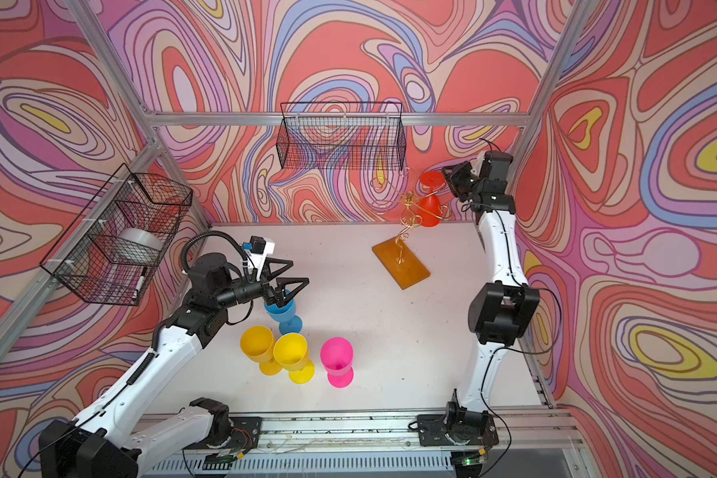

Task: Take the wine glass off the wine glass rack
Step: 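Move the right gripper to the red glass foot on the rack, then close the right gripper on the red glass foot at the rack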

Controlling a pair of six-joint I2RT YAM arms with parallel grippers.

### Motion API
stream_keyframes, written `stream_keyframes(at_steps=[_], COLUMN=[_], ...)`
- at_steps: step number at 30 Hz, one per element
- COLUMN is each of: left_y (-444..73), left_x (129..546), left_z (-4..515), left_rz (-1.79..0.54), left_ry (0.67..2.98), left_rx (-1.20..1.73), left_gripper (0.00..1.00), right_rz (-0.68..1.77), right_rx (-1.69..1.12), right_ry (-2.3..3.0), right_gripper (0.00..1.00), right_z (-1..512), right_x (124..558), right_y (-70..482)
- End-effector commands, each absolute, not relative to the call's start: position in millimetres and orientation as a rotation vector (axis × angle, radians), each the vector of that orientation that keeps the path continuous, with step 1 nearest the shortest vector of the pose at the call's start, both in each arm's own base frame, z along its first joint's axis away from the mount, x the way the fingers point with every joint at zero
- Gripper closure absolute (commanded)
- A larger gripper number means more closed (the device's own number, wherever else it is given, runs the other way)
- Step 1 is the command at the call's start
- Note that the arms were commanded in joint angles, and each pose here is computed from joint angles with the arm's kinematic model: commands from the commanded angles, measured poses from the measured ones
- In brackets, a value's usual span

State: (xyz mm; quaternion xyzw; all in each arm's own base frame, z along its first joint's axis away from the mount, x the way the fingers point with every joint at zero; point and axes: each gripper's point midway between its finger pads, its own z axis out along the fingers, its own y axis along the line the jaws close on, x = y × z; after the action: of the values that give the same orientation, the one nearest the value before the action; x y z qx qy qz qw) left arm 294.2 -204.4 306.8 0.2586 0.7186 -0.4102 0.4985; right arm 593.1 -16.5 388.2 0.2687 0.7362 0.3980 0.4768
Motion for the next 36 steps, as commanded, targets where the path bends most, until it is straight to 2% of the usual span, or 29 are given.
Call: stream_keyframes(at_steps=[1,20,36], left_y=[-205.9,-205.6,-205.8], left_x=[292.6,294.7,294.7], left_z=[314.5,312.8,313.5], left_rz=[-0.981,-0.980,-0.981], left_ry=[1.718,1.729,1.731], left_rx=[0.650,0.643,0.640], left_gripper=[0.01,0.01,0.00], right_rz=[0.983,0.826,0.834], right_rx=[0.606,0.667,0.727], right_ry=[1.805,1.793,1.688], right_gripper=[0.69,0.67,0.65], right_z=[393.4,399.6,430.5], right_x=[595.7,583.7,539.4], right_y=[-7.2,-22.3,-15.9])
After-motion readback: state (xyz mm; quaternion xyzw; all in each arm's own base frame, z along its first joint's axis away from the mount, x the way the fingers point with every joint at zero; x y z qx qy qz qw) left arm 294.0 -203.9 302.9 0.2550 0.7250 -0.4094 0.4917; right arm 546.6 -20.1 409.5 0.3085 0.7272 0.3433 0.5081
